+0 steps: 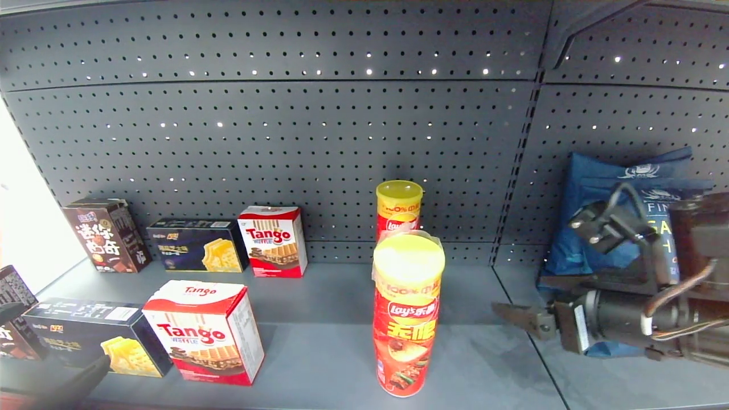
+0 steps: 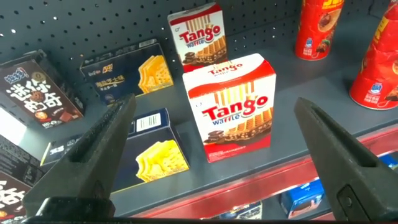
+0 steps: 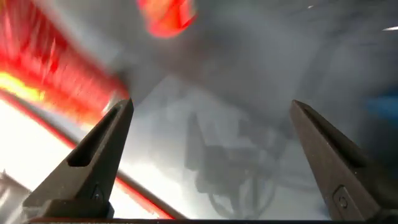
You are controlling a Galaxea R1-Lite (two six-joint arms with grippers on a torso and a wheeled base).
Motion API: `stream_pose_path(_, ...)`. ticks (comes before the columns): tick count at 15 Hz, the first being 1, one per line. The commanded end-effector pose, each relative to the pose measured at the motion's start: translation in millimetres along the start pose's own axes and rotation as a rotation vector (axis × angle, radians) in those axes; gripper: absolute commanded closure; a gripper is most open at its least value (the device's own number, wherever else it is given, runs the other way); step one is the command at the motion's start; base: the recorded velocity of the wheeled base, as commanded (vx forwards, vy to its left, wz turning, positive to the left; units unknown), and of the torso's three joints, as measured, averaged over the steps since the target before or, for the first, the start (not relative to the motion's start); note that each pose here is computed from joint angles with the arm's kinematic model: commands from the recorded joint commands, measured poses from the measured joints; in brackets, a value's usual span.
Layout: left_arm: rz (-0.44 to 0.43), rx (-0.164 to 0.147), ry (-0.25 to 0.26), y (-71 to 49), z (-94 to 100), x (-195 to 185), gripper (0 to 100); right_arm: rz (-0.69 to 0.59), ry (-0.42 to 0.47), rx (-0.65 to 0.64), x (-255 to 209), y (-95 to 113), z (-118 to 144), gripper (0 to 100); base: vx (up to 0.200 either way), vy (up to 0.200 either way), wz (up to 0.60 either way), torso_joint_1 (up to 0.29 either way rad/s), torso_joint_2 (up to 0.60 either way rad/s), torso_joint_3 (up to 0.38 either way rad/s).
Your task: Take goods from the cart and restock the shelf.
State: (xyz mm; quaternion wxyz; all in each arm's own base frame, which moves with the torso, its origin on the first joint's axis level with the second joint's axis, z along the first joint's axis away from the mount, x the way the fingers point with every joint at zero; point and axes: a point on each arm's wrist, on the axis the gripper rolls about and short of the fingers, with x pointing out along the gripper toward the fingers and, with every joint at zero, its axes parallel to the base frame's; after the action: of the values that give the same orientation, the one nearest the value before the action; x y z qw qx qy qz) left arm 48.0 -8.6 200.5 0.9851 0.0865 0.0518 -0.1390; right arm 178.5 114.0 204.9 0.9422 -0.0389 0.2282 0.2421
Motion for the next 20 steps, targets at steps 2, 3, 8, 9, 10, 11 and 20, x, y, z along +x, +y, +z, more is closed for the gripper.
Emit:
stream_pose_path(2,0.011,0.008,-0.047,-7.0,-19.5,-19.7,0,-0.218,-0.209,0.103,-75.1,-39.3,-6.0,0,0.0,0.0,0.0,0.0,0.0,0.0)
stream_pose_path(3,0.013,0.008,-0.051,-9.6,-28.6,-25.7,0,-0.295,-0.243,0.13,-93.1,-46.6,-18.4,0,0.0,0.0,0.0,0.0,0.0,0.0)
stream_pose_path(8,0.02,0.002,-0.042,-21.7,-68.6,-52.8,0,-0.456,-0.302,0.174,-134.3,-39.0,-93.7,0,0.0,0.0,0.0,0.0,0.0,0.0)
stream_pose_path(9,0.015,0.002,-0.045,-24.9,-78.6,-59.6,0,-0.471,-0.314,0.173,-138.4,-35.3,-109.8,0,0.0,0.0,0.0,0.0,0.0,0.0)
stream_pose_path(10,0.019,0.005,-0.059,-26.5,-84.1,-63.7,0,-0.476,-0.331,0.172,-141.6,-32.8,-119.0,0,0.0,0.0,0.0,0.0,0.0,0.0)
stream_pose_path(11,0.028,0.006,-0.073,-27.9,-89.1,-66.7,0,-0.487,-0.345,0.171,-144.1,-30.9,-127.5,0,0.0,0.0,0.0,0.0,0.0,0.0)
stream_pose_path(20,0.042,0.001,-0.066,-28.2,-93.6,-65.4,0,-0.726,-0.439,0.161,-147.3,-13.1,-209.3,0,0.0,0.0,0.0,0.0,0.0,0.0)
